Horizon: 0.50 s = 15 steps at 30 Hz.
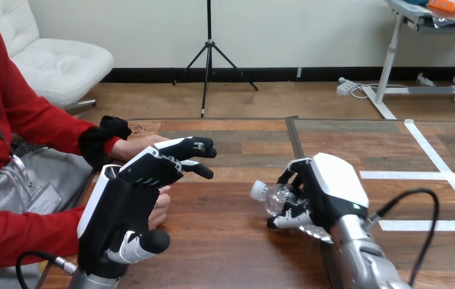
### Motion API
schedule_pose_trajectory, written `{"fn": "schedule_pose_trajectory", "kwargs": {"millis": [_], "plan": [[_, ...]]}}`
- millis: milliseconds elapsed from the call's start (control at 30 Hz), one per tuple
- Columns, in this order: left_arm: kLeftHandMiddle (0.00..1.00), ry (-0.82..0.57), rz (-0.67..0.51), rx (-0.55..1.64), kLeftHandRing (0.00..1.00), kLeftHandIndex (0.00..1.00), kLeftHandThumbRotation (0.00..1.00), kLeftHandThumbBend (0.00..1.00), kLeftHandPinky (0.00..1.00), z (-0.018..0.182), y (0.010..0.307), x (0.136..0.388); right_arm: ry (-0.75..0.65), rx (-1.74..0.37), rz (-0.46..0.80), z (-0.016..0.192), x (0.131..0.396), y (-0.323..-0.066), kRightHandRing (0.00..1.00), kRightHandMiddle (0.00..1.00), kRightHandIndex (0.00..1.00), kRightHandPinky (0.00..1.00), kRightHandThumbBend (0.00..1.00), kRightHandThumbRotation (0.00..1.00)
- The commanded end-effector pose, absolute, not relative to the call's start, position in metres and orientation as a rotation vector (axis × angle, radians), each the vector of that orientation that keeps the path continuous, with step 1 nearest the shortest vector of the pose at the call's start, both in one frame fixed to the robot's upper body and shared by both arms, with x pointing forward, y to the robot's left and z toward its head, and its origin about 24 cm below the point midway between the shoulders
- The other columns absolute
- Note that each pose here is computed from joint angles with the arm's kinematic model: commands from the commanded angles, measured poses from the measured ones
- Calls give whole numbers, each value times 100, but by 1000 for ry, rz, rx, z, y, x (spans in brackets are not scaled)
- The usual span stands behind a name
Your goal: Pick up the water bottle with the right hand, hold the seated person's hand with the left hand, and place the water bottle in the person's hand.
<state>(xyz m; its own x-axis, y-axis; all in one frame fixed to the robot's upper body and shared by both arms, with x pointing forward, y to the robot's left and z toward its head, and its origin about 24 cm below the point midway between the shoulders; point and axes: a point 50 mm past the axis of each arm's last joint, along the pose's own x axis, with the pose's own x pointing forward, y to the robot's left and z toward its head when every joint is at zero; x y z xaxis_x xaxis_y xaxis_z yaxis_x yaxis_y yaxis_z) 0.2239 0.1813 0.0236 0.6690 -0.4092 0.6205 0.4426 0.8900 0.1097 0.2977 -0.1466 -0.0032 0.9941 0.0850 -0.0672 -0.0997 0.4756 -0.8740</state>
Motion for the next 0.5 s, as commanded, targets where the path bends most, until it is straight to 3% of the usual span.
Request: {"fn": "schedule_pose_trajectory", "kwargs": {"millis": [0, 467], "plan": [[78, -720, -493, -33, 76, 73, 67, 93, 61, 35, 187, 235, -175, -1015, 51, 37, 309, -141, 42, 47, 49, 38, 79, 0], [77, -715, -486, -17, 75, 72, 64, 92, 60, 36, 194, 237, -279, -904, -16, 46, 295, -140, 40, 46, 48, 37, 80, 0]]}}
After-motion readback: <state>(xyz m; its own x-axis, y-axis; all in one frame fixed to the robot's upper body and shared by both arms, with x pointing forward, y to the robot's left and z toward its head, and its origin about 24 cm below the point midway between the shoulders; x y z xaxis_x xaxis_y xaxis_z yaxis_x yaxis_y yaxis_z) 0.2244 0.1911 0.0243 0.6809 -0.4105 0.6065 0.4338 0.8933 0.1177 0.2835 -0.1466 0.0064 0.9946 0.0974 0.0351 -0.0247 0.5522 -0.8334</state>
